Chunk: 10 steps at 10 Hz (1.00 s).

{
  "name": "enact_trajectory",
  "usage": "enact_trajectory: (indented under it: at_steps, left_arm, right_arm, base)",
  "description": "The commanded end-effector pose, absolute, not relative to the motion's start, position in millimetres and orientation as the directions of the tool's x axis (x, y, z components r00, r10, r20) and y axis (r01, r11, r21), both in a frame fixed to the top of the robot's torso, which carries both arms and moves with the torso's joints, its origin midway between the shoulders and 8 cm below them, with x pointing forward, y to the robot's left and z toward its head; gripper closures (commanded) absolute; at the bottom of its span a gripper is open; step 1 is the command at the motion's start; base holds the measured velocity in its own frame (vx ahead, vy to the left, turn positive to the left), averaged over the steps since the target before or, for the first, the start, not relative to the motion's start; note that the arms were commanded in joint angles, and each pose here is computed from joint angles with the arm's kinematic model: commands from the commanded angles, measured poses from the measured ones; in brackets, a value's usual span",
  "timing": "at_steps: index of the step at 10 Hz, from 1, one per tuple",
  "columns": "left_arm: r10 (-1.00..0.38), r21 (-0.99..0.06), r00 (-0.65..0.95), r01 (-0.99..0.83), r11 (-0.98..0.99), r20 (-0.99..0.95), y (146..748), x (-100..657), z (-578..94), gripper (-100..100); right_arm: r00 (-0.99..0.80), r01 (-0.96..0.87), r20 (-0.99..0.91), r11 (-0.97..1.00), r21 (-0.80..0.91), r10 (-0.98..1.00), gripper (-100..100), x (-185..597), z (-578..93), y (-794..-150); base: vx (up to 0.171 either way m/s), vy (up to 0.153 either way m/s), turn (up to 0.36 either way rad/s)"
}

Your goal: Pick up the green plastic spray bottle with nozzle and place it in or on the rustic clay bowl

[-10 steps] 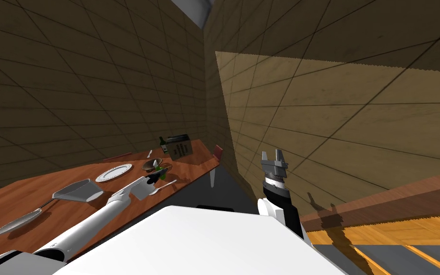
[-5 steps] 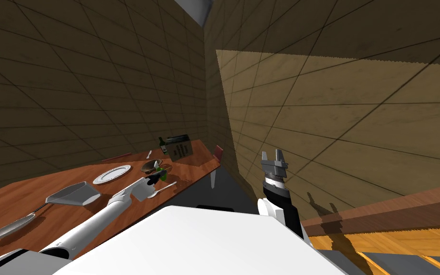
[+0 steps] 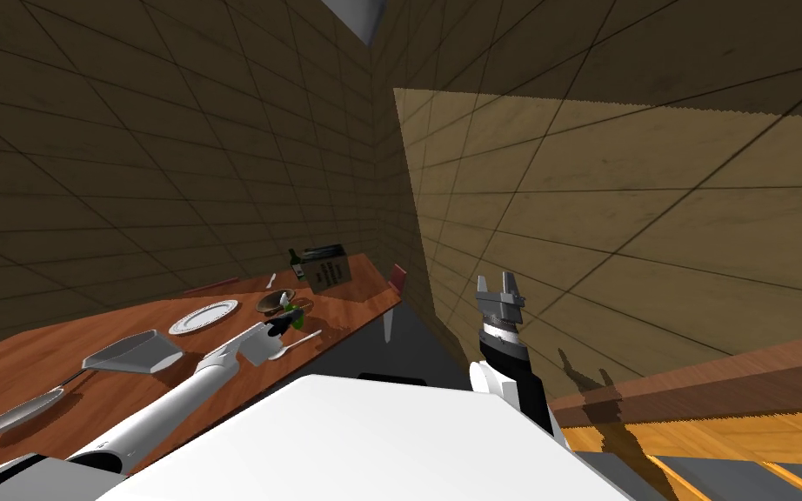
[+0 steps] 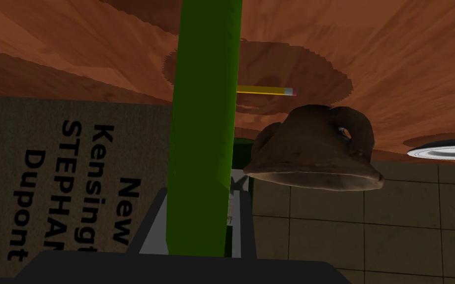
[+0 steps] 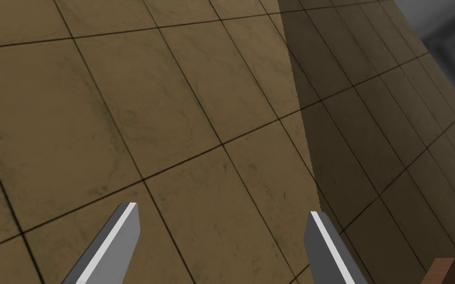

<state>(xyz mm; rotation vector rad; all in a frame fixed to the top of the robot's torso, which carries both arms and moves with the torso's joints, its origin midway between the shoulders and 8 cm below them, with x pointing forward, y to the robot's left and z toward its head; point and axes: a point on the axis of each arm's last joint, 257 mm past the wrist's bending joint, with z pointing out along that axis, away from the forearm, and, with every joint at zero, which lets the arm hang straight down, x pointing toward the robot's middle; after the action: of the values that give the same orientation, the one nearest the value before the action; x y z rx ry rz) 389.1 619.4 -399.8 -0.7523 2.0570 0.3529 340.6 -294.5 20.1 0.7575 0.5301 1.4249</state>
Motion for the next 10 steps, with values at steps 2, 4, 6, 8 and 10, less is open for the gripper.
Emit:
enact_trajectory:
  at_steps: [2, 4, 6, 8, 10]
  left_arm:
    - [-0.377, -0.035, -0.418, -0.63, 0.776, -0.826, 618.8, 391.0, -395.6, 100]
    - [-0.366, -0.044, -0.382, -0.638, 0.769, -0.848, 631.4, 401.7, -375.7, 100]
    - [-0.353, -0.052, -0.347, -0.645, 0.762, -0.869, 643.7, 411.0, -356.1, 100]
    - [-0.337, -0.061, -0.306, -0.654, 0.754, -0.89, 658.1, 420.8, -332.7, 100]
    - [-0.318, -0.07, -0.261, -0.663, 0.745, -0.912, 673.4, 429.6, -307.0, 100]
  right_arm:
    - [0.097, -0.675, 0.112, -0.018, 0.737, 0.989, 0, 340.7, 20.1, -294.4]
    - [0.097, -0.675, 0.112, -0.018, 0.738, 0.989, 0, 340.6, 20.0, -294.5]
    - [0.097, -0.675, 0.112, -0.018, 0.738, 0.989, 0, 340.6, 20.0, -294.5]
    - [0.097, -0.675, 0.112, -0.017, 0.738, 0.989, 0, 340.6, 20.0, -294.5]
    - [0.097, -0.675, 0.112, -0.017, 0.738, 0.989, 0, 340.6, 20.0, -294.5]
  base:
    - [-0.06, -0.045, 0.003]
    - [-0.003, -0.011, -0.006]
    - [0.016, -0.011, -0.016]
    - [0.015, -0.005, -0.021]
    - [0.01, 0.002, -0.022]
